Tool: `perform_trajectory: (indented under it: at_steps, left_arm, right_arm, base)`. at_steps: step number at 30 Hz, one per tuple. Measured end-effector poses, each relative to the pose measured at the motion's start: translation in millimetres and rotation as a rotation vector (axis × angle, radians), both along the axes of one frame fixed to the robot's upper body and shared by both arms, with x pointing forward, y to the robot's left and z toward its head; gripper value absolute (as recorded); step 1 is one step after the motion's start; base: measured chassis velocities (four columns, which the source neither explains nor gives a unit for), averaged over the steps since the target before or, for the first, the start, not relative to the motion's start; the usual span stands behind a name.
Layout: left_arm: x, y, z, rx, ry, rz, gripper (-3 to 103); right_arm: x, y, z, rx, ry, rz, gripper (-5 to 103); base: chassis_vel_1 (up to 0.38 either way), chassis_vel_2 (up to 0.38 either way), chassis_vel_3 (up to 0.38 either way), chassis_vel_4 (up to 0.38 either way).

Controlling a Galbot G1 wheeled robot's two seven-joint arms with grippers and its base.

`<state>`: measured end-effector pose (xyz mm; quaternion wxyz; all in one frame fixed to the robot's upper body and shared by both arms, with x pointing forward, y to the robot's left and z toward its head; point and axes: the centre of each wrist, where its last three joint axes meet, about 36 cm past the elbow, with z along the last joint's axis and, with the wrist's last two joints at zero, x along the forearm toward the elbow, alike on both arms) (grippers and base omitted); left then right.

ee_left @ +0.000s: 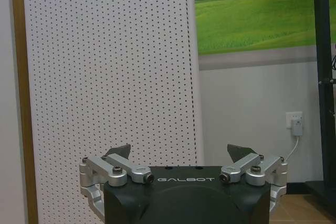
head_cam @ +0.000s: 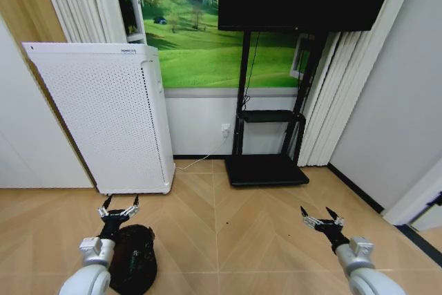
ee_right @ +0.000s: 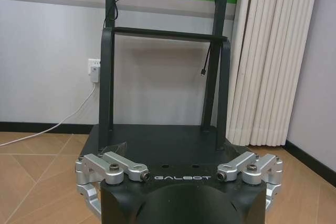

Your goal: Pick up the trash bin and place the garbage on the floor into it.

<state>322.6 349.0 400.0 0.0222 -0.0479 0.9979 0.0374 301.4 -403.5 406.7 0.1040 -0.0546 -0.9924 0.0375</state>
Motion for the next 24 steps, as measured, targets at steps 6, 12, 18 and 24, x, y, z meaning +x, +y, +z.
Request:
perform_trajectory:
  at_steps: [6,12,18,24]
  left_arm:
    - [0.0,0.0,0.0,0.000,0.000,0.000,100]
    - [0.0,-0.1,0.0,0.000,0.000,0.000,100]
    - [0.0,0.0,0.0,0.000,0.000,0.000,100]
    - [0.0,0.1,0.1,0.000,0.000,0.000,100]
  right_arm:
    - [0.0,0.0,0.0,0.000,0.000,0.000,100]
    - [0.0,-0.1,0.0,0.000,0.000,0.000,100]
    - [0.0,0.0,0.0,0.000,0.000,0.000,100]
    - [0.0,0.1,0.0,0.000,0.000,0.000,100]
  base:
    - [-0.086,-0.097,0.102,0.099]
    - [-0.146,-0.109,0.134,0.109]
    - [0.025,0.030,-0.018,-0.003]
    - [0.021,0.019,-0.020,-0.012]
